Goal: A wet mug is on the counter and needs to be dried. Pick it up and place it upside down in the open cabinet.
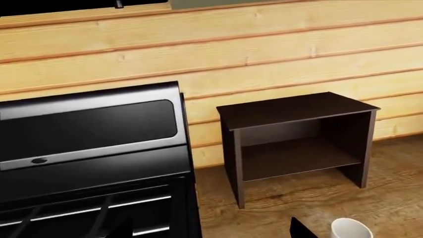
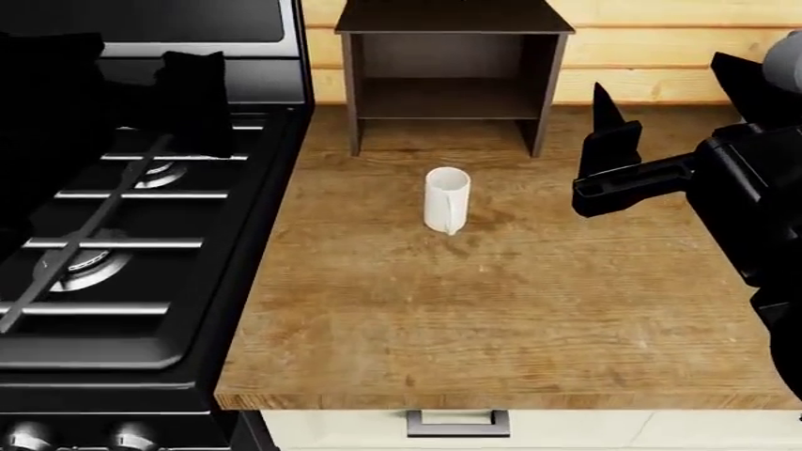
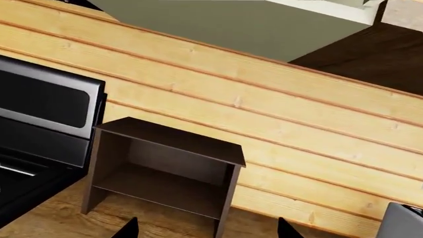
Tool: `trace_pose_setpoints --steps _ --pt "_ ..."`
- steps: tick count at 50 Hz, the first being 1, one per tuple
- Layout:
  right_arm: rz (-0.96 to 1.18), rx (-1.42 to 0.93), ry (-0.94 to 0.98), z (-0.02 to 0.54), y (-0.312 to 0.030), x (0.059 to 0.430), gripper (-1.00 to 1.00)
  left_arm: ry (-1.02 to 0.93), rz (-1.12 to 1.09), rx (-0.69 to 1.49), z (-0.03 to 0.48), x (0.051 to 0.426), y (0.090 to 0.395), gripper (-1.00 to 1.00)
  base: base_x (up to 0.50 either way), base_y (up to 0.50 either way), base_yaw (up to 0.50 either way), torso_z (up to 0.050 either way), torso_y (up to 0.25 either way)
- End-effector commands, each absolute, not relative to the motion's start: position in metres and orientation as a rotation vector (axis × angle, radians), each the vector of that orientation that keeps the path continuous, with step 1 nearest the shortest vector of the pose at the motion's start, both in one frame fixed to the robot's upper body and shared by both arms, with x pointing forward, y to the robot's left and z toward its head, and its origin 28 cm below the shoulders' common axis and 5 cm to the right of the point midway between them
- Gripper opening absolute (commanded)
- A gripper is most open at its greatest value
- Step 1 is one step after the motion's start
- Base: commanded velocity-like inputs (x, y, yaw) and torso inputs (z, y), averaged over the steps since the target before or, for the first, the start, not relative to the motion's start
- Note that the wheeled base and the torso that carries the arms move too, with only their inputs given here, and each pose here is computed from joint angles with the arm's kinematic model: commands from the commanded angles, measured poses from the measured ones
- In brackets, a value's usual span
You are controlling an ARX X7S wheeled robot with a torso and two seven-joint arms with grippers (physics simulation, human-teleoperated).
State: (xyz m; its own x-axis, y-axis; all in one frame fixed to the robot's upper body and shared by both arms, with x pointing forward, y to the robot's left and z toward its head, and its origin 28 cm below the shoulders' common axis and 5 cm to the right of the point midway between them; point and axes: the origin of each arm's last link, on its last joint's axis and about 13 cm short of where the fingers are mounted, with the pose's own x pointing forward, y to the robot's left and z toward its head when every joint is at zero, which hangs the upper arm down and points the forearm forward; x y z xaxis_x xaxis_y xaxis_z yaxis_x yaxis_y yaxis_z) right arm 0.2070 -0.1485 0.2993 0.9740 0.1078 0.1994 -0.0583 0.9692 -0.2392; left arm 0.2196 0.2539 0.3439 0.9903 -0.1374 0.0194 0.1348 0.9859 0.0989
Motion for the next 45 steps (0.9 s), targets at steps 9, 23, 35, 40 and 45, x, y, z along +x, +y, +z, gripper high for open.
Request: trace_pose_setpoints --steps 9,23,35,40,45 --pt "0.066 -0.237 -0.21 0.3004 -0.1517 0.2018 1.0 -0.017 -0.139 0.101 0.342 0.2188 0.254 1.0 0.14 0.0 0.0 0.0 0.0" --pt "0.061 -0.241 -0.213 0.3006 -0.1525 0.2011 1.0 -0.02 -0.139 0.102 0.3443 0.2187 0.254 1.0 0.14 0.0 0.0 0.0 0.0" --pt "0.059 -0.244 -0.209 0.3004 -0.1515 0.2011 1.0 -0.015 -0.147 0.106 0.3427 0.2197 0.2531 1.0 0.15 0.0 0.0 0.0 0.0" --pt "0.06 -0.244 -0.207 0.2997 -0.1516 0.2006 1.0 -0.013 -0.148 0.109 0.343 0.2191 0.2528 1.0 0.15 0.0 0.0 0.0 0.0" --pt "0.059 -0.245 -0.208 0.2992 -0.152 0.2 1.0 -0.014 -0.15 0.111 0.3436 0.2189 0.2523 1.0 0.14 0.0 0.0 0.0 0.002"
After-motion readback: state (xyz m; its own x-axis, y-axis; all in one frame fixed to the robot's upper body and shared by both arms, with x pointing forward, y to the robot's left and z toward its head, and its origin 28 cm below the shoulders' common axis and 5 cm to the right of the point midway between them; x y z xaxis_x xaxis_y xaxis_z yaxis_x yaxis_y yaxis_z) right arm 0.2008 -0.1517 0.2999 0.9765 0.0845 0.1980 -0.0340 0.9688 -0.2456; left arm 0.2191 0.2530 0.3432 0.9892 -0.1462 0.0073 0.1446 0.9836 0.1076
